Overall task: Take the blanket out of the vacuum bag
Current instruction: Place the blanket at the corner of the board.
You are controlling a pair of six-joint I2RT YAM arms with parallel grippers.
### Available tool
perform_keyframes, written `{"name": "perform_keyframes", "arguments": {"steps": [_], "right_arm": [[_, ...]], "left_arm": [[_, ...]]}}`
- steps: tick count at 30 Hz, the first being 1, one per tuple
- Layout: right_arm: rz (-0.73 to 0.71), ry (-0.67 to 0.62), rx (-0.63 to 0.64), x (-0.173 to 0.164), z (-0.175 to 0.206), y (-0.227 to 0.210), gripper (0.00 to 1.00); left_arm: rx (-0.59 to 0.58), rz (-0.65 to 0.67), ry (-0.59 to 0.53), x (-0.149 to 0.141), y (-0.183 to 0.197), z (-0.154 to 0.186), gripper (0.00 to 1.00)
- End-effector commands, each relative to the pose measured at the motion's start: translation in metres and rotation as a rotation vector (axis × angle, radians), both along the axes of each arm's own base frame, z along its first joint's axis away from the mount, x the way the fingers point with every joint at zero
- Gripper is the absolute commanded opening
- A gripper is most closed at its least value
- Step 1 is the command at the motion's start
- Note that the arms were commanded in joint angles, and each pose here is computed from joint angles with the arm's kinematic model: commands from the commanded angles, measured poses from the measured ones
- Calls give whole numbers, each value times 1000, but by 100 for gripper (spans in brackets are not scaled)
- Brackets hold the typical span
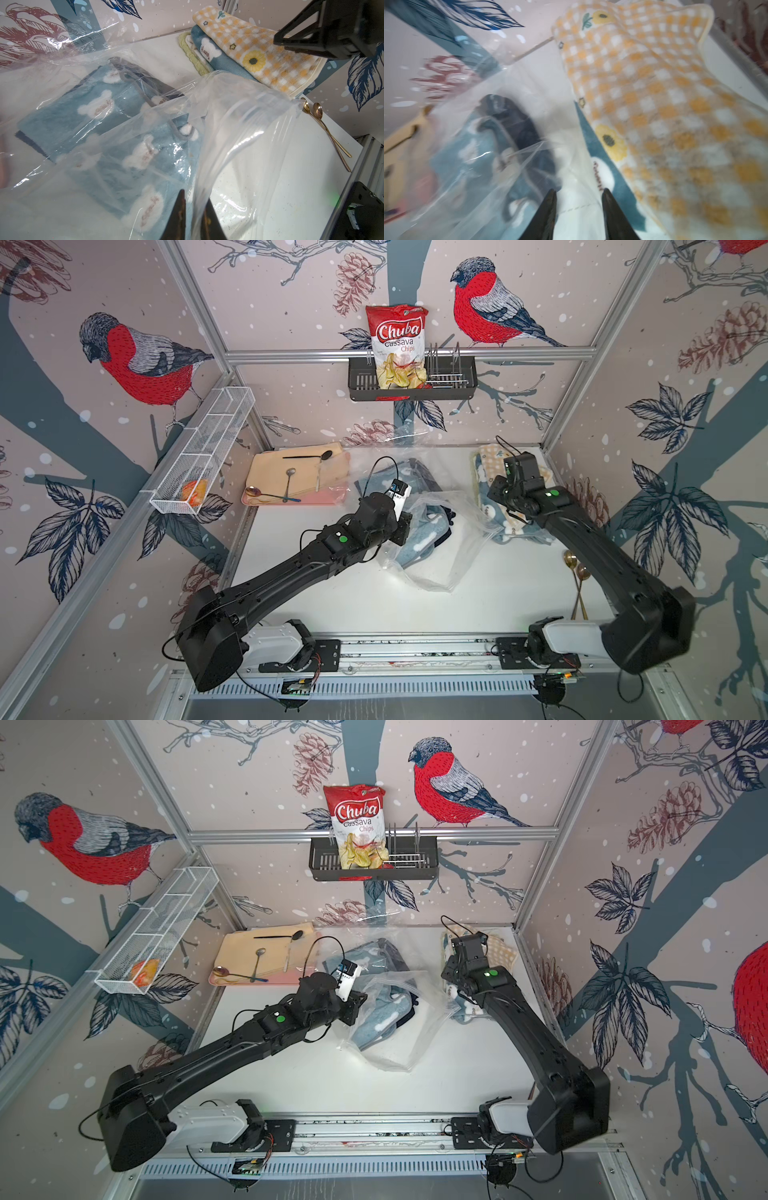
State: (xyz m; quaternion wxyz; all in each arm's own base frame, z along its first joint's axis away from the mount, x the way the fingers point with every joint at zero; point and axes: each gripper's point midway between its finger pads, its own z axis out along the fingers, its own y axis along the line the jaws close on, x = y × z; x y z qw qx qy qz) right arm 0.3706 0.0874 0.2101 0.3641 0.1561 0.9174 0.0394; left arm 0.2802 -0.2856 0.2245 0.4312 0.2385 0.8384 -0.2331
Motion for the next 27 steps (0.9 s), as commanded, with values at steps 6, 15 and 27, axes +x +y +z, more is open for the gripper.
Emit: {"name": "perform_keyframes", "arguments": {"steps": [6,15,27], "right_arm": [[-29,186,-413,3,-37,-44,65],[-26,273,-509,4,-79,-54,70],[-51,166,-418,10,-57,-53,14]], "left_arm": [[-5,3,-14,3,-1,2,14],[3,3,-8,4,-2,-1,14],[7,7,-9,5,-1,-2,14]]}}
